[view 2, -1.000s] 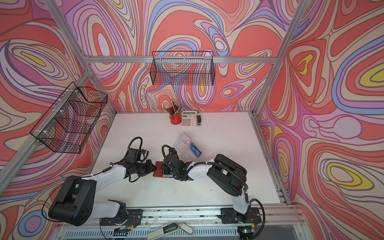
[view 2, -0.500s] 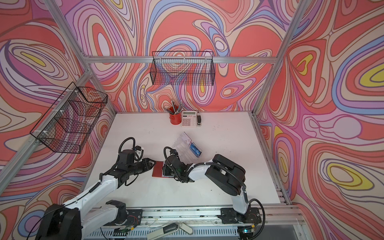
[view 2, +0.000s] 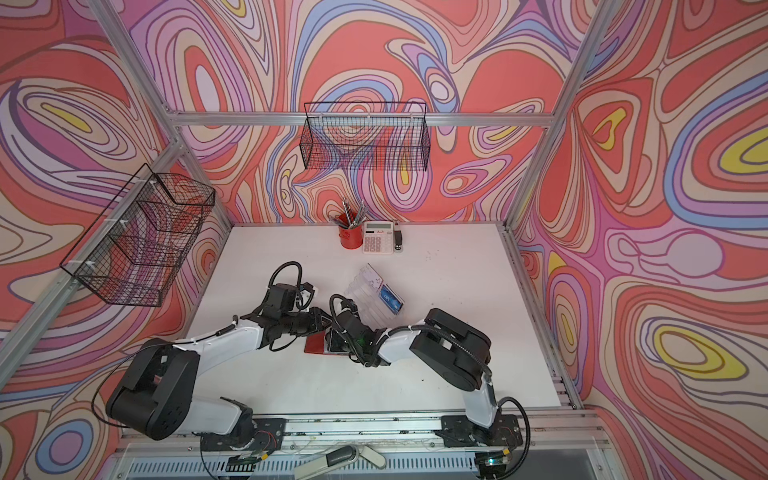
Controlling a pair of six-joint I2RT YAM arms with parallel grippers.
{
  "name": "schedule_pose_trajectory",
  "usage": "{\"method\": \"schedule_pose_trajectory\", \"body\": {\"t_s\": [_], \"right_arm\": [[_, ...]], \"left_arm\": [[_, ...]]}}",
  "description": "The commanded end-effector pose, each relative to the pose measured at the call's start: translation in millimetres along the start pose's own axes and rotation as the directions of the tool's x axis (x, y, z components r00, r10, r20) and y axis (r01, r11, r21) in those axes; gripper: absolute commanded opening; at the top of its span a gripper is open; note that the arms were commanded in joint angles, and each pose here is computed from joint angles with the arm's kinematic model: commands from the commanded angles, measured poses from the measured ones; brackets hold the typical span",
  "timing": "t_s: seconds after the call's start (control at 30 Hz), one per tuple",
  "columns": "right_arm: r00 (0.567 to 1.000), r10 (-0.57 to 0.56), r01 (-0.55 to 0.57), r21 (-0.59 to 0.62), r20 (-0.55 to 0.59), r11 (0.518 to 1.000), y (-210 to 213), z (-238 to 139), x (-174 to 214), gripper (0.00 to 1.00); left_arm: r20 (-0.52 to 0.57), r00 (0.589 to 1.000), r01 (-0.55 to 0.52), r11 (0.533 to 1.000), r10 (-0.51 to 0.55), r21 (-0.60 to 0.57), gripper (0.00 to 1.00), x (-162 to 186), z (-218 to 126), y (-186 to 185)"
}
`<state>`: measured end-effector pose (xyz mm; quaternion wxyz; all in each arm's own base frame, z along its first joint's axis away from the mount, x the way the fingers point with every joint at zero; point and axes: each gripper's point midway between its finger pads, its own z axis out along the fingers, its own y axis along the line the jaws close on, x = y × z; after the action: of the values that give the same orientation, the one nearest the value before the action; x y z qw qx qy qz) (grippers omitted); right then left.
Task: Put the credit cards into the card holder
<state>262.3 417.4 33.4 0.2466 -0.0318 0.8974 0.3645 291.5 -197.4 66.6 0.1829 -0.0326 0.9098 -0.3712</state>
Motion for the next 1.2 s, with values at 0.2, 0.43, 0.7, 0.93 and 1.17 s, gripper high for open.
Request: {"method": "schedule_pose_trajectory", "body": {"t_s": [0.2, 0.43, 0.7, 0.93, 1.17], "right_arm": [[1.000, 0.017, -0.016, 0.016, -0.012, 1.000, -10, 0, 6, 0.20], [1.000, 0.000, 0.000, 0.008, 0.011, 1.000, -3, -9, -2, 0.22], [0.997, 0.008, -0.009, 0.014, 0.081, 1.000, 0, -38, -17, 0.27], [0.997, 0.042, -0.045, 0.036, 0.066, 0.998, -13, -35, -11, 0.29], [0.998, 0.053, -0.054, 0.027, 0.013, 0.998, -14, -16, 0, 0.29]], "left_arm": [[-0.101, 0.993, 0.049, 0.993, -0.060, -0.105, 0.22, 10, 22, 28], [-0.125, 0.988, 0.064, 0.980, -0.089, -0.189, 0.20, 15, 25, 45], [-0.144, 0.985, 0.069, 0.977, -0.099, -0.200, 0.17, 18, 27, 49], [-0.132, 0.987, 0.060, 0.977, -0.088, -0.203, 0.17, 16, 23, 47], [-0.133, 0.987, 0.060, 0.979, -0.087, -0.195, 0.17, 16, 23, 46]]}}
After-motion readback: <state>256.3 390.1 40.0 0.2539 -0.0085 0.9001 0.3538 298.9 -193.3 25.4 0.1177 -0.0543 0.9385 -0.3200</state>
